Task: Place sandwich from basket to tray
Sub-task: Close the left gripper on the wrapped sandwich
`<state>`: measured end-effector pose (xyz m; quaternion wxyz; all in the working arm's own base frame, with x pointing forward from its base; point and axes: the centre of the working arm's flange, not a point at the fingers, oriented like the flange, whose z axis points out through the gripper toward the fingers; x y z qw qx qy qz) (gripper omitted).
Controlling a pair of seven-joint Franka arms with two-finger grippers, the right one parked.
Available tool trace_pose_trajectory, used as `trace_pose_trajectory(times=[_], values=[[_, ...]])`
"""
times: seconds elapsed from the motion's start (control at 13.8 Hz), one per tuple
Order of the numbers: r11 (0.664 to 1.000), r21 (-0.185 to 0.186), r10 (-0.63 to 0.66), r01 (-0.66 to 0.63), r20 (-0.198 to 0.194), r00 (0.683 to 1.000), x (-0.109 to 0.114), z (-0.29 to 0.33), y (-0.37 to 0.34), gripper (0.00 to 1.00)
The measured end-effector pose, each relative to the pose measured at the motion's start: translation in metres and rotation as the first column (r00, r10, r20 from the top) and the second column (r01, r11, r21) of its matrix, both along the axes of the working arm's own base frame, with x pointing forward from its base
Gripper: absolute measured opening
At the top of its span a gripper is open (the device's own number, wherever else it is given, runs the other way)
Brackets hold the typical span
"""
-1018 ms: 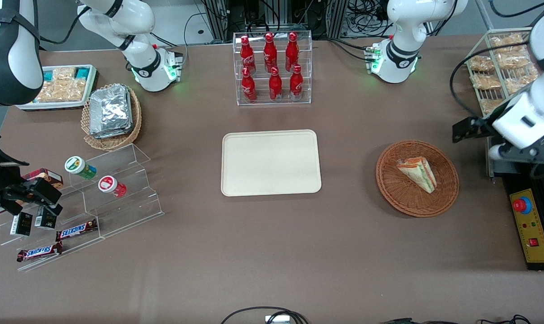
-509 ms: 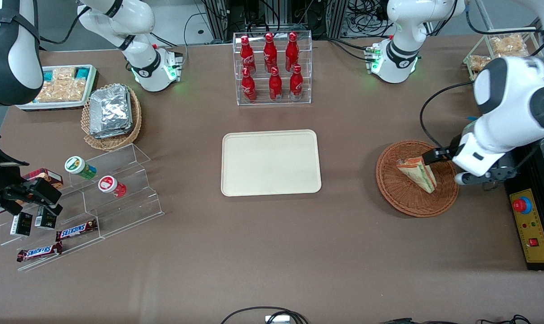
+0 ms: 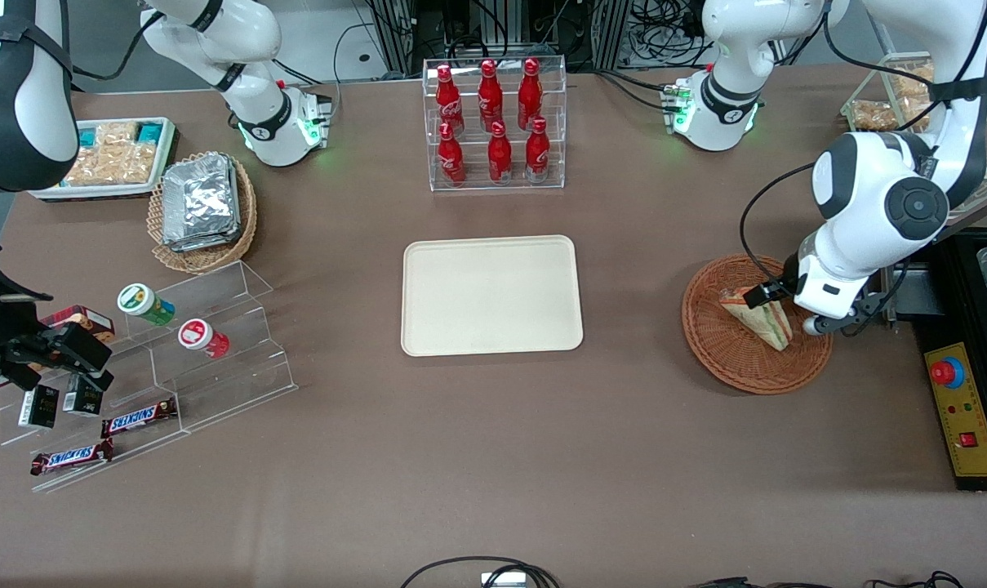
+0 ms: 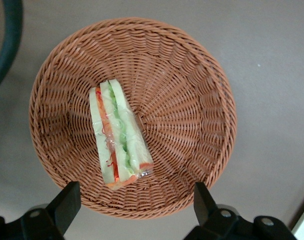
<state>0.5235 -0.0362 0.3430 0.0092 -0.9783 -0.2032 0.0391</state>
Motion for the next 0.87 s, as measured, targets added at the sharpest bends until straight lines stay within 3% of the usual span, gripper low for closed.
trace_pose_trajectory(times=[0.58,0.87], values=[[0.973,0.003,0.23,-0.23,0.007,0.973,-0.008,-0.055,0.03,1.0],[0.946,-0.012,0.324,-0.324,0.044,0.945,-0.008,-0.086,0.029,1.0]])
